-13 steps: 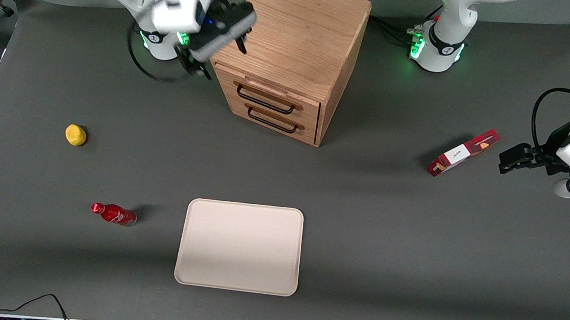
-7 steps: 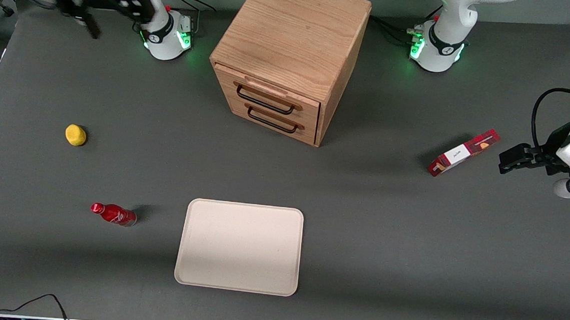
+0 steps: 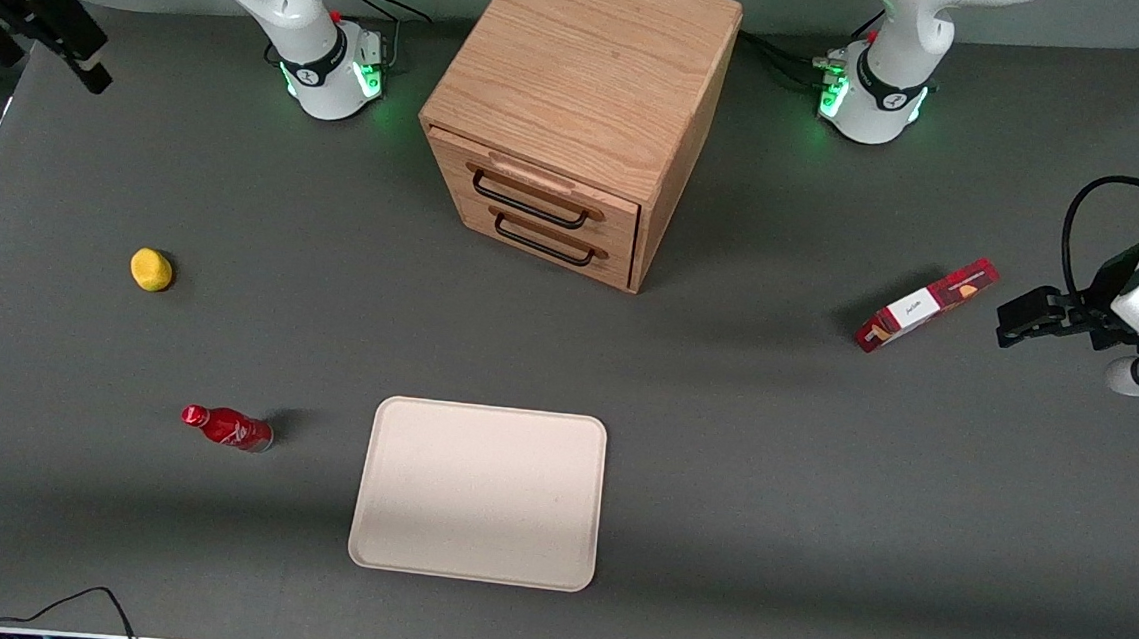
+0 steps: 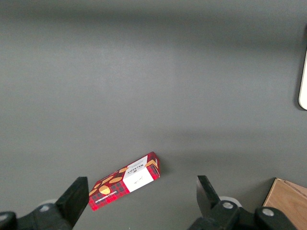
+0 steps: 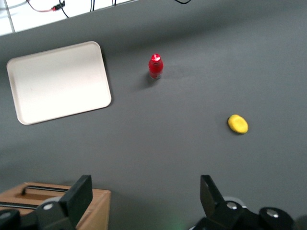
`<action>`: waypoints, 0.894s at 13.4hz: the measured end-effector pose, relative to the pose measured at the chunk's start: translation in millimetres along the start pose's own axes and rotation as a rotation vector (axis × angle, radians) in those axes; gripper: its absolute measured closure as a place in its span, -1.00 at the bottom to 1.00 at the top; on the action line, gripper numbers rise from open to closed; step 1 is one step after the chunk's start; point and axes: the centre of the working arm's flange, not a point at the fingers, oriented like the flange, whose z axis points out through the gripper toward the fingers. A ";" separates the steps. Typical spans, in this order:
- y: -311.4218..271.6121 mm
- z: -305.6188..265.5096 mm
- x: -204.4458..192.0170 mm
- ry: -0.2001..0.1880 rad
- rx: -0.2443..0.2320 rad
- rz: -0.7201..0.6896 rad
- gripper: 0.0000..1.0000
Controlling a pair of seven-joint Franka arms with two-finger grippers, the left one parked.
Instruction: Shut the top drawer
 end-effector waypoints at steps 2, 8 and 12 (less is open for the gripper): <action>30.9 15.9 14.0 -0.026 0.000 -0.002 -1.00; 56.3 63.4 29.6 -0.049 0.001 0.038 -1.00; 72.2 75.0 29.9 -0.068 0.000 0.038 -1.00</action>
